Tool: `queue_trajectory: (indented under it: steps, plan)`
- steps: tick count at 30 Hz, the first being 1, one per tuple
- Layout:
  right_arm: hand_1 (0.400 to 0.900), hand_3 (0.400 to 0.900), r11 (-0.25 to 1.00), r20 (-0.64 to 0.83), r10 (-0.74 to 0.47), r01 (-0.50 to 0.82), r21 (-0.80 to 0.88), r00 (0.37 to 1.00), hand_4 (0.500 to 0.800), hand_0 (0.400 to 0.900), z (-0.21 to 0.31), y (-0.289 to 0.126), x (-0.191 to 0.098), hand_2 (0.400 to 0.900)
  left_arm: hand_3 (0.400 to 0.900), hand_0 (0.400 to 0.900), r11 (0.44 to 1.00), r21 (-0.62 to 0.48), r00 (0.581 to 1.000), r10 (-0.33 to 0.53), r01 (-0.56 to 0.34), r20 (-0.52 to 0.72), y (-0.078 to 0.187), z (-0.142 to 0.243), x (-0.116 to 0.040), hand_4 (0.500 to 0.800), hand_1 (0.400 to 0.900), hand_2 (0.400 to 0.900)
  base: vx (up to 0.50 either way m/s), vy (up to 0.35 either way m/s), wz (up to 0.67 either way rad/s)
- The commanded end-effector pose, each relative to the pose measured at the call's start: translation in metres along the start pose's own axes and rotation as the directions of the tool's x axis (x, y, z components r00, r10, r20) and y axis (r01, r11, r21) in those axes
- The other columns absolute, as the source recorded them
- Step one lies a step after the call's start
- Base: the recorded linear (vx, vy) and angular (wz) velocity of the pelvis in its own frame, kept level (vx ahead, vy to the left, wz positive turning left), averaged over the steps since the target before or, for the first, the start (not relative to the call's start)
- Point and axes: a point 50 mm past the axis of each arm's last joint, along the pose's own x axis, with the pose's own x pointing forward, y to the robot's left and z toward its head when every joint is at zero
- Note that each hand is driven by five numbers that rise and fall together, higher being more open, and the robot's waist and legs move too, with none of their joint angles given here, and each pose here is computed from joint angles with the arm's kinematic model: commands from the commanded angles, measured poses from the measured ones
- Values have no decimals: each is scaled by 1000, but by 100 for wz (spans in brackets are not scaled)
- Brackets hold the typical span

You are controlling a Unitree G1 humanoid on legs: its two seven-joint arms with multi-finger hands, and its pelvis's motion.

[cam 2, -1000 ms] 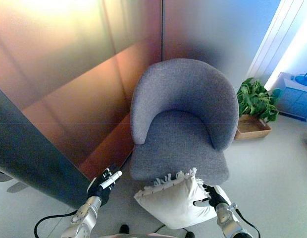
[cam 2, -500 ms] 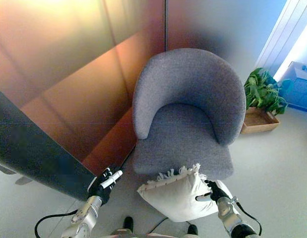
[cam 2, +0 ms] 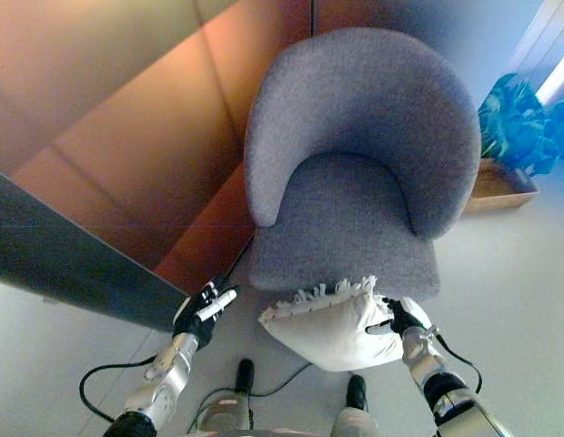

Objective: Pick up the pillow and put it on the sofa.

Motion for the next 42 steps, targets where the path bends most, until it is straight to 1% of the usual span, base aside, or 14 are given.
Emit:
queue_trajectory:
  steps: [1, 7, 13, 20, 24, 27, 30, 33, 42]
  plan:
    - [900, 900, 979, 135, -198, 201, -13, 971, 800, 900, 50, -62, 12, 900, 900, 900, 994, 57, 963, -102, 91, 250, -21, 65, 24, 800, 900, 900, -95, 2, 0]
    - [900, 900, 963, 161, -268, 271, 4, 950, 800, 900, 75, -84, 14, 900, 900, 900, 992, 56, 940, -126, 114, 318, -35, 85, 32, 800, 900, 900, -106, -6, 0]
    - [900, 900, 943, 184, -330, 331, 27, 926, 800, 900, 92, -105, 14, 900, 900, 900, 989, 67, 919, -146, 131, 366, -44, 100, 35, 800, 900, 900, -92, -14, -1]
    - [900, 900, 932, 192, -356, 362, 7, 914, 800, 900, 103, -123, 13, 900, 900, 900, 986, 78, 896, -167, 148, 411, -52, 114, 38, 800, 900, 900, -61, -4, 0]
    - [900, 900, 925, 192, -369, 379, -20, 910, 800, 900, 110, -135, 12, 900, 900, 900, 984, 83, 876, -179, 159, 448, -59, 125, 39, 800, 900, 900, -60, -1, -1]
    - [900, 900, 927, 187, -359, 372, -41, 914, 800, 900, 114, -140, 12, 900, 900, 900, 982, 88, 863, -187, 165, 468, -62, 132, 39, 800, 900, 900, -43, -1, 0]
    - [900, 900, 940, 167, -314, 331, -84, 935, 800, 900, 114, -141, 13, 900, 900, 900, 982, 92, 857, -191, 168, 479, -64, 137, 40, 800, 900, 900, 0, 0, 0]
    - [900, 900, 947, 157, -284, 302, -106, 946, 800, 900, 113, -140, 13, 900, 900, 900, 981, 99, 855, -194, 167, 481, -64, 139, 41, 800, 900, 900, 0, 0, 0]
    - [900, 900, 955, 151, -254, 272, -115, 955, 800, 900, 114, -143, 13, 900, 900, 900, 980, 103, 849, -197, 168, 490, -67, 145, 43, 800, 900, 900, 0, 0, 0]
